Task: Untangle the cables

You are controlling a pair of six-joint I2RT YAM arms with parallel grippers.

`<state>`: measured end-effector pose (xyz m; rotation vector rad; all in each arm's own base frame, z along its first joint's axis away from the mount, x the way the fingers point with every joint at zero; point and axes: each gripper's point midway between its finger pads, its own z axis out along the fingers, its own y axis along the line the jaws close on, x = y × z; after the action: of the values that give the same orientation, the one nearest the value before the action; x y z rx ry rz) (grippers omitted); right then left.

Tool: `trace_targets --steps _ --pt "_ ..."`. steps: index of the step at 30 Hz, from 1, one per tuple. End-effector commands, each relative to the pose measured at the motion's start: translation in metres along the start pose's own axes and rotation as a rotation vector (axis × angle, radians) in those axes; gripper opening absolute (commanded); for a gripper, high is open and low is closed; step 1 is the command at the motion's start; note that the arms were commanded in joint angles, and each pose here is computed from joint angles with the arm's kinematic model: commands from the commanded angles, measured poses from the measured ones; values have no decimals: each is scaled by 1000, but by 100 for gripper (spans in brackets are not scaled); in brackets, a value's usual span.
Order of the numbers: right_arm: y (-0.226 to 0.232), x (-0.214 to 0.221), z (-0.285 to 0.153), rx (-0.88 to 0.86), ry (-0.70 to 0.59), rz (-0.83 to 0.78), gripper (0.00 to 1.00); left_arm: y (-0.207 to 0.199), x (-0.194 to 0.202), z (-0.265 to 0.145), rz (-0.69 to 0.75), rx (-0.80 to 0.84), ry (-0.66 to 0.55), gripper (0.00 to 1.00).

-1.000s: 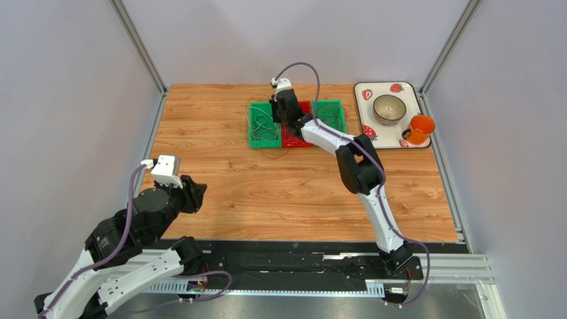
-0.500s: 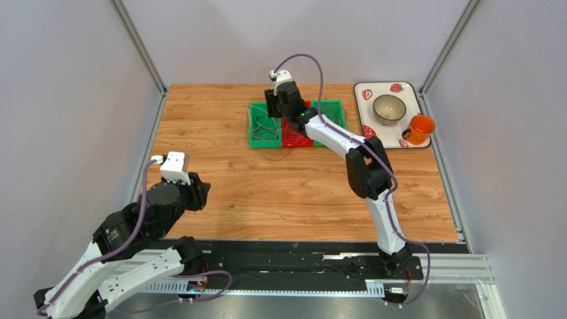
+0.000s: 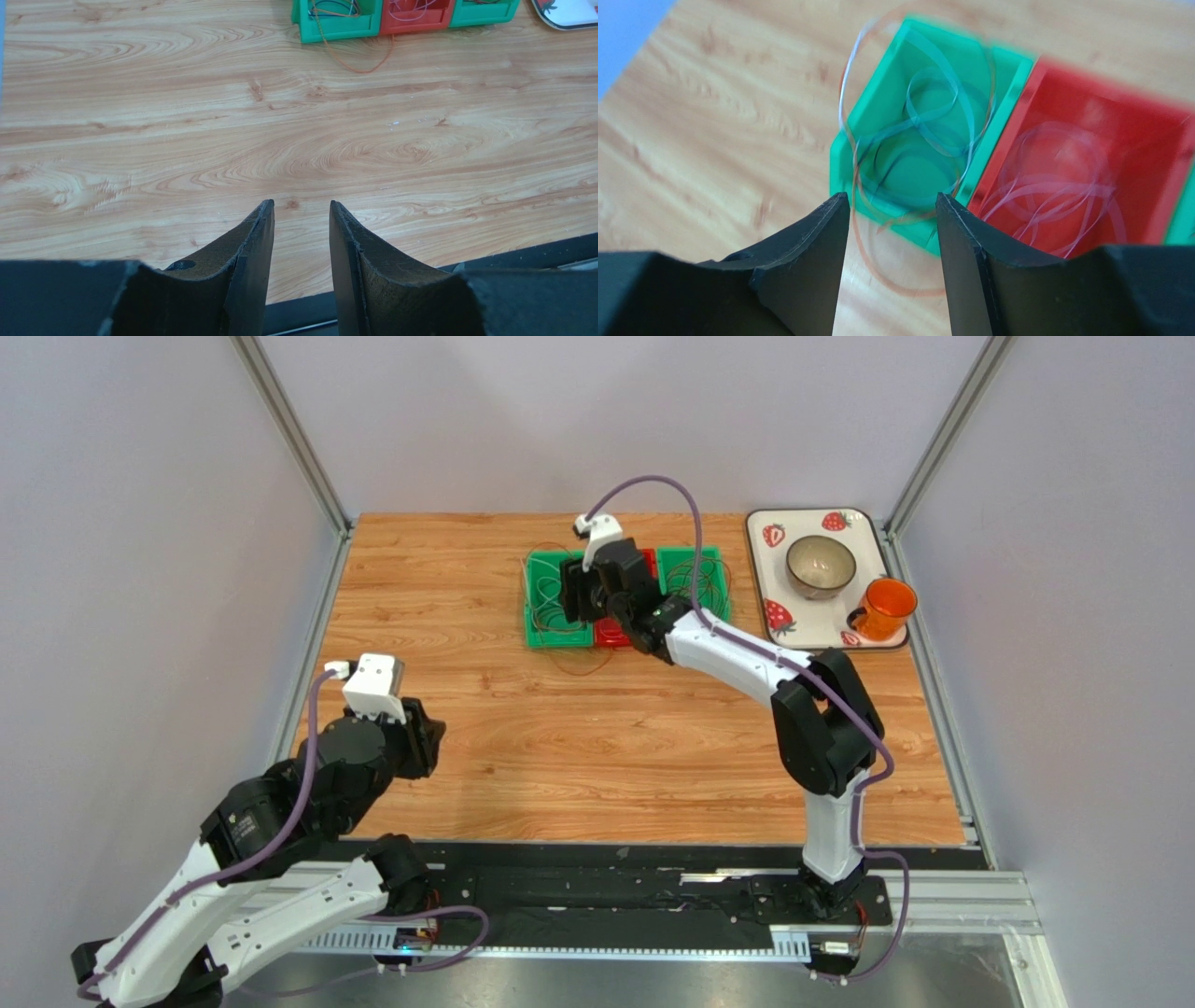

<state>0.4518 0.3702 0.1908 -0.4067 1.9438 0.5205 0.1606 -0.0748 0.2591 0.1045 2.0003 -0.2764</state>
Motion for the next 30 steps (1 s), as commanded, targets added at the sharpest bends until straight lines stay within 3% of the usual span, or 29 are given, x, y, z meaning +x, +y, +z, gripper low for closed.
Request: trace_targets --steps 1,9,18,30 --pt "33 21 -26 -61 31 91 52 1 -5 1 3 -8 -18 43" --pt "63 91 -15 -55 179 43 49 1 -6 -1 -2 -1 -26 43" --pt "48 124 13 36 262 -10 49 0 -8 -4 -12 14 -39 43" --pt "33 133 40 116 288 -43 47 1 -8 -4 -12 15 -42 43"
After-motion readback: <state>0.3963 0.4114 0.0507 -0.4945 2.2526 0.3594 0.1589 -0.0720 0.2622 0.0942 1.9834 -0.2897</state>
